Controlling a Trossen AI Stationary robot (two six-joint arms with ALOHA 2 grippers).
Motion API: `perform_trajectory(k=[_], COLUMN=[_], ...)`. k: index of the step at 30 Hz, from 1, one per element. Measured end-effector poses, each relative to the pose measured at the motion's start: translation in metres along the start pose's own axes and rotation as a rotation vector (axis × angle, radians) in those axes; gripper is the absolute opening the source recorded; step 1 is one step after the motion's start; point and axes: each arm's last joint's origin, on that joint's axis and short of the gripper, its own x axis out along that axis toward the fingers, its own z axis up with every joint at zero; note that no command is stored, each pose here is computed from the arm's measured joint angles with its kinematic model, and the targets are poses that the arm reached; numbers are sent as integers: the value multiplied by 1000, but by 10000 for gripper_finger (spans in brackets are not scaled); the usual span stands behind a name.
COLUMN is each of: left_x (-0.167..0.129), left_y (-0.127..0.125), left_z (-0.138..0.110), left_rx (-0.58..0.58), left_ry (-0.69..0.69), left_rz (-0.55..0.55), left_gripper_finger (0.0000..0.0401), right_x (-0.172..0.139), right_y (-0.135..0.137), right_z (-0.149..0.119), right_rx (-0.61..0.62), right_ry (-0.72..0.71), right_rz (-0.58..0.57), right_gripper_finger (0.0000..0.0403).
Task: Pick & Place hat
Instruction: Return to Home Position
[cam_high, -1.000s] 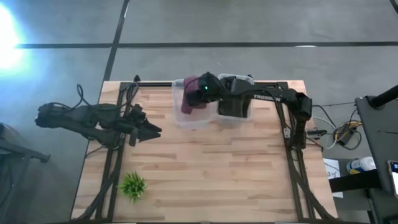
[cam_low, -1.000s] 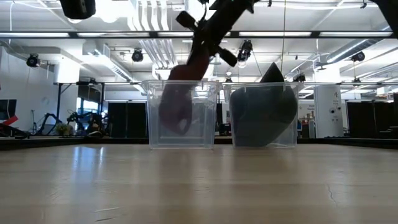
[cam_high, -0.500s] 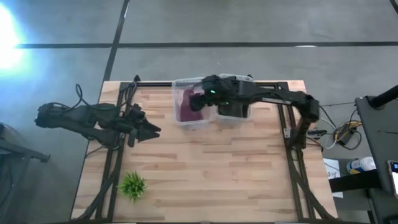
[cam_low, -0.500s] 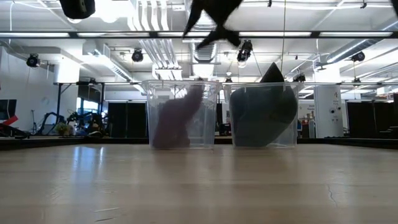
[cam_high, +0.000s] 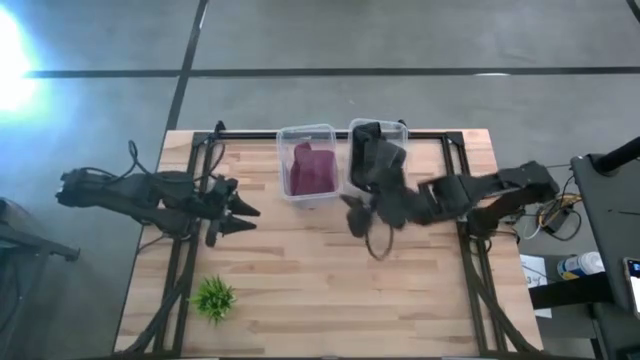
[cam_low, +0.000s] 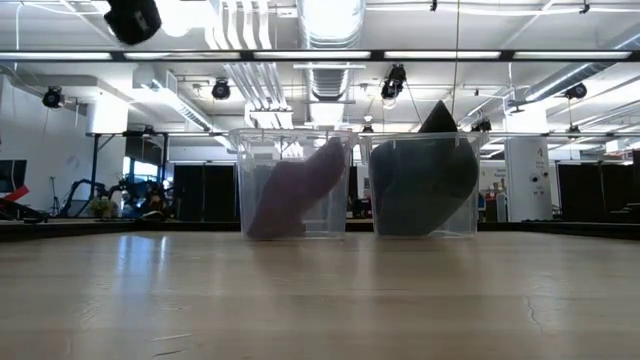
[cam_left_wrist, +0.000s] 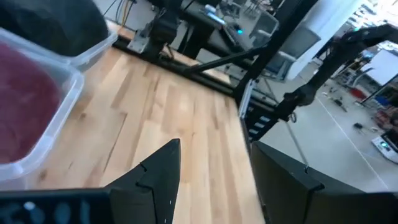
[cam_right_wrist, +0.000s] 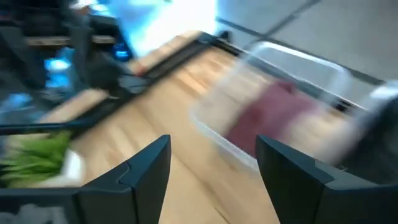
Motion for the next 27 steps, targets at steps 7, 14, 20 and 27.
perform_trajectory(k=[7, 14, 20, 27], left_x=[-19, -40, -40, -41], left_y=[18, 27, 32, 44], left_z=[-26, -39, -57, -78], left_rx=[-21, -171, -78, -33], left_ry=[-99, -192, -198, -240], left_rz=[77, 99, -57, -63], left_gripper_finger=[190, 190, 190, 190], right_x=[-38, -49, -32, -13], right_y=[-35, -34, -26, -49], right_z=[-52, -68, -81, -104], right_rx=[44, 173, 147, 139], right_ry=[212, 145, -64, -223], right_rz=[-187, -54, 320, 638], right_gripper_finger=[234, 236, 237, 237])
